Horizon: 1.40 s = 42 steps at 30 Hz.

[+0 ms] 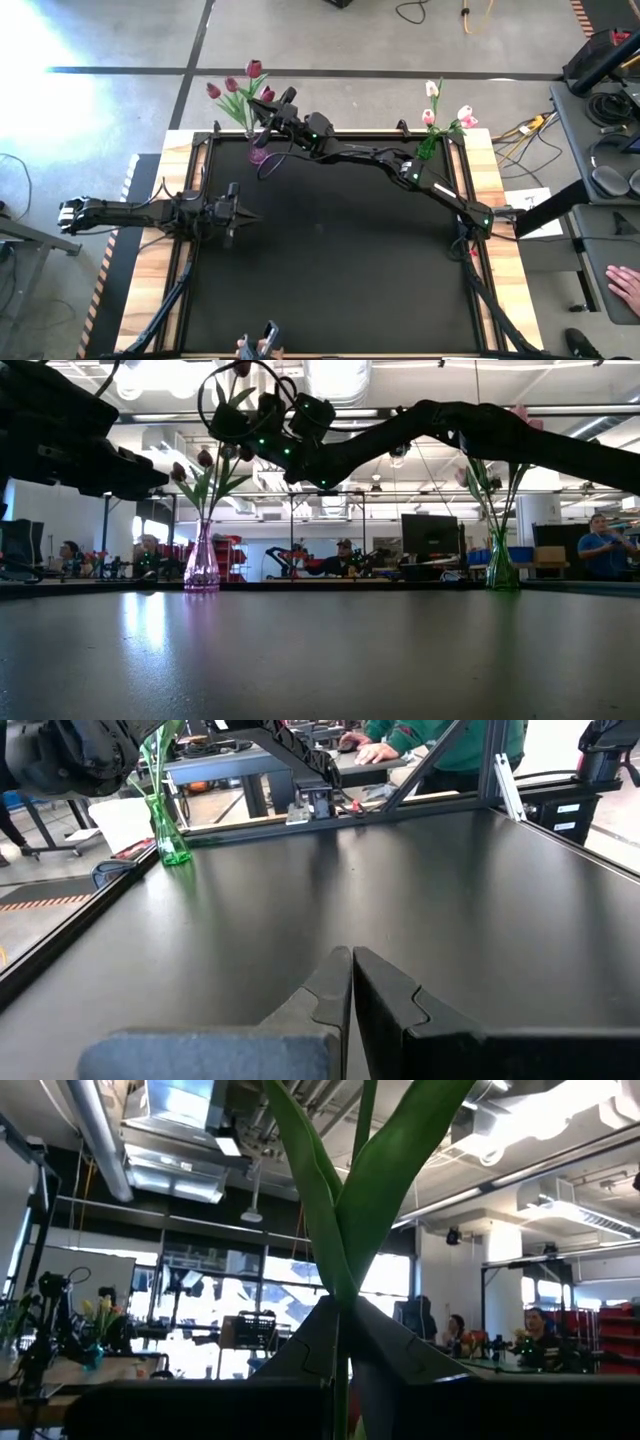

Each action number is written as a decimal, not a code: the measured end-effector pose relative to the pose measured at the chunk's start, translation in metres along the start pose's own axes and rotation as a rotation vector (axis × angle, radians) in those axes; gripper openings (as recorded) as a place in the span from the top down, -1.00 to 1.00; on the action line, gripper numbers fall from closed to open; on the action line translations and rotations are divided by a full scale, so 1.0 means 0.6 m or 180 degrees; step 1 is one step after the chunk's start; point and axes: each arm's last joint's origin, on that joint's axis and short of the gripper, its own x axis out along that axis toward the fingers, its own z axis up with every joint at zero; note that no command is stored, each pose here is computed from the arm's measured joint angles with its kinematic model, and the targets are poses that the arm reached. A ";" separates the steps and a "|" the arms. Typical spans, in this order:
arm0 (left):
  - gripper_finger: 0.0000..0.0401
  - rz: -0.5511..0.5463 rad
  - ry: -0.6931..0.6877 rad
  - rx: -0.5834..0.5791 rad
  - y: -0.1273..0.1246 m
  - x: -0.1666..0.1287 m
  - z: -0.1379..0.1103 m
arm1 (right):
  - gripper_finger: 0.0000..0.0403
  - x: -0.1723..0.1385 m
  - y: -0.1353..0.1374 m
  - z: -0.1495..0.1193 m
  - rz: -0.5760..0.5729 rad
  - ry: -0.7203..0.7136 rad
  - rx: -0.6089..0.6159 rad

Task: Sort flowers into vase by color
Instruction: Put the red flower into the violet vase

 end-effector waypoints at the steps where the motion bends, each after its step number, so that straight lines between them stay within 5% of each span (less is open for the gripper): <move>1: 1.00 0.0000 0.0000 0.0000 0.000 0.000 0.000 | 0.94 -0.001 0.000 -0.002 0.0002 0.0005 0.0000; 24: 1.00 0.0003 0.0004 -0.0025 0.000 0.000 0.000 | 0.94 -0.013 0.008 -0.056 0.0065 0.0682 0.0068; 31: 1.00 0.0005 0.0001 -0.0026 0.000 0.000 0.000 | 0.93 -0.016 0.005 -0.067 -0.0192 0.0928 0.0157; 42: 1.00 0.0006 0.0002 -0.0026 0.000 0.000 0.000 | 0.36 -0.018 0.019 -0.072 -0.0155 0.1087 0.0212</move>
